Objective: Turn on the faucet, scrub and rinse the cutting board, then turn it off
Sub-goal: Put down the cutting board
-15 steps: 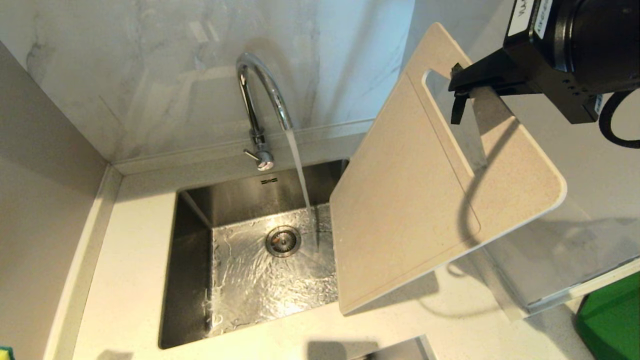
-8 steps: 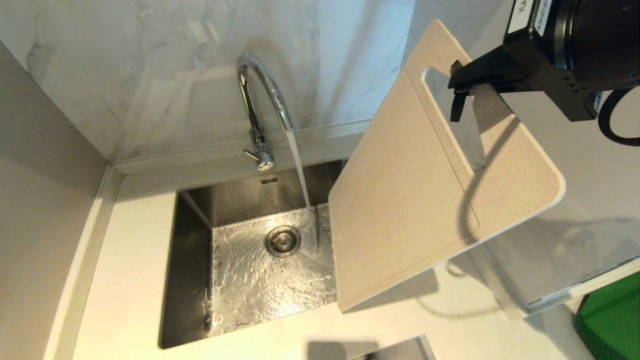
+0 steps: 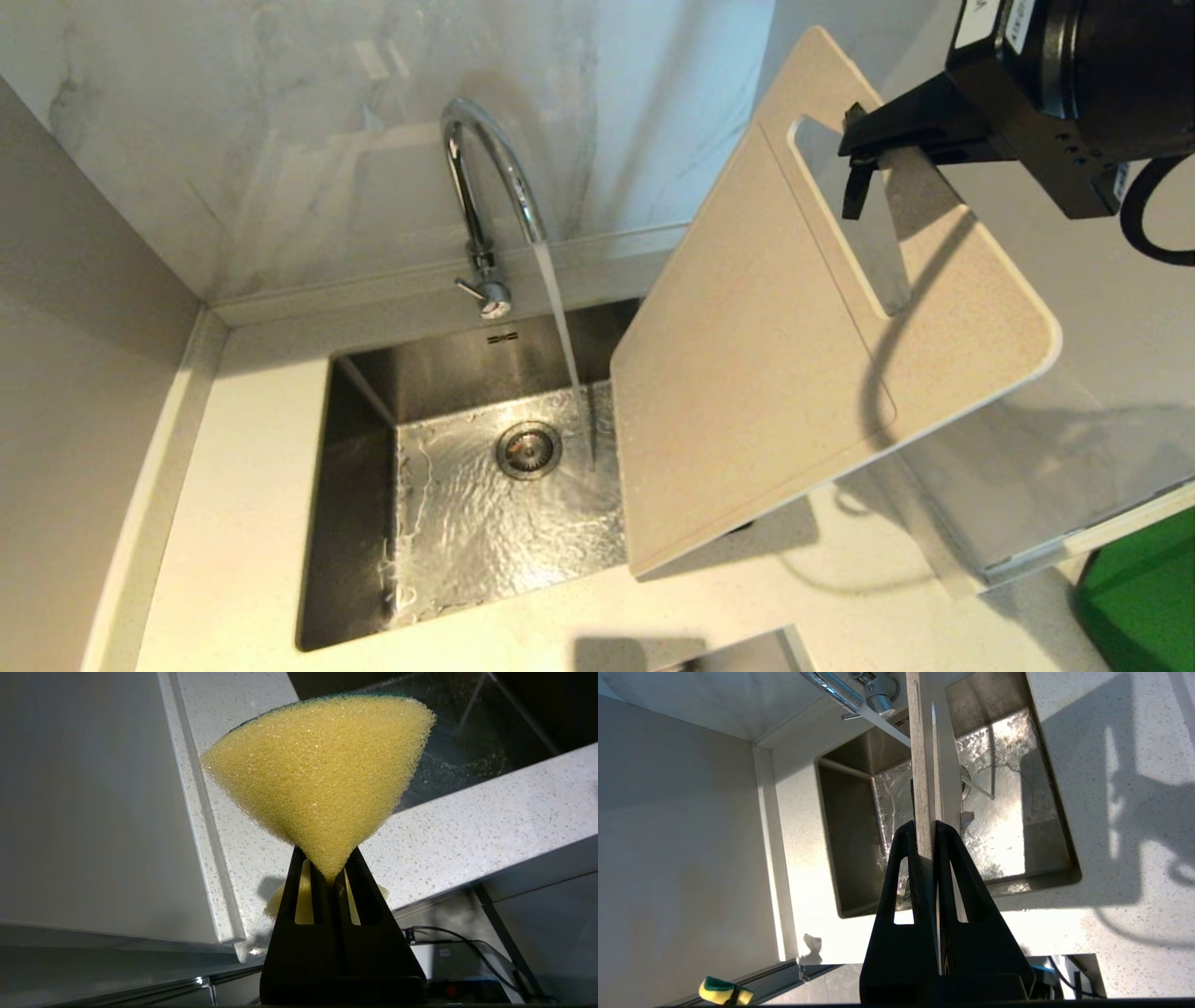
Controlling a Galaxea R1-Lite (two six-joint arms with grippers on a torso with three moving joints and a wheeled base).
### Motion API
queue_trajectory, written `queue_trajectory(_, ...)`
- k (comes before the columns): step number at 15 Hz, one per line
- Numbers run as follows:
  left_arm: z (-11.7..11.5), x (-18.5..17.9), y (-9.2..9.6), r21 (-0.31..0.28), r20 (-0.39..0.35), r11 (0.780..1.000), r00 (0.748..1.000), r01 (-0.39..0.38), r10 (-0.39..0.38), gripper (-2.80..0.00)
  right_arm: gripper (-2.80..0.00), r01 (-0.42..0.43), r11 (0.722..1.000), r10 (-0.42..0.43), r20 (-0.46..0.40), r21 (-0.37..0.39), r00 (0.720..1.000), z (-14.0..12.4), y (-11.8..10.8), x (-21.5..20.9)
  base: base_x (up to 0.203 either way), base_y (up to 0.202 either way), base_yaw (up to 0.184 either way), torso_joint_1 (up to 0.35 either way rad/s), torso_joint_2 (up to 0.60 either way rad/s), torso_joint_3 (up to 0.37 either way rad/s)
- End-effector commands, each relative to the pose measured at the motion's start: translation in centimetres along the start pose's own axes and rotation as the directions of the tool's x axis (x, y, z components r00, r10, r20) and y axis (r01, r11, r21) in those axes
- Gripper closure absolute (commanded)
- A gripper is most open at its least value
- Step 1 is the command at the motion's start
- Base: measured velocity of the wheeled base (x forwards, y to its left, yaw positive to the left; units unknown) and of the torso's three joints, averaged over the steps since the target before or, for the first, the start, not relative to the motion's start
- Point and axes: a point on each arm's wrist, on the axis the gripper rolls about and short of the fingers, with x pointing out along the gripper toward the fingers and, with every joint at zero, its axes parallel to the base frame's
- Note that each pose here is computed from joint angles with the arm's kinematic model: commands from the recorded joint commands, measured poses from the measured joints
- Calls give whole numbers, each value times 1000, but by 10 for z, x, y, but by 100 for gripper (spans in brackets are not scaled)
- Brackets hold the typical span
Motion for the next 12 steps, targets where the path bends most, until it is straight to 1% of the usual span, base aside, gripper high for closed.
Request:
queue_trajectory(1,1,-1,0,2,7,1000,1000,-10,10,0,0,2,1000,-2,-3,5,1000,0,0,0,0,0,0,0,0,0)
queue_trajectory(2,0,0,0,-1,10,1000,1000,-13,13,0,0,0,1000,0,-2,5,1000,0,0,1,0,0,0,0,0,0)
queue_trajectory(4,1,0,0,-62,11,998,1000,-15,16,0,0,-6,1000,6,5,4,1000,1,1,2,0,0,0,0,0,0)
queue_trajectory(5,1,0,1,-76,10,997,1000,-24,25,0,0,-9,1000,9,9,4,1000,1,1,3,0,0,0,0,0,0)
queue_trajectory(12,1,0,1,-78,10,997,1000,-29,29,0,0,-14,1000,14,24,13,1000,3,2,4,0,0,0,0,0,0)
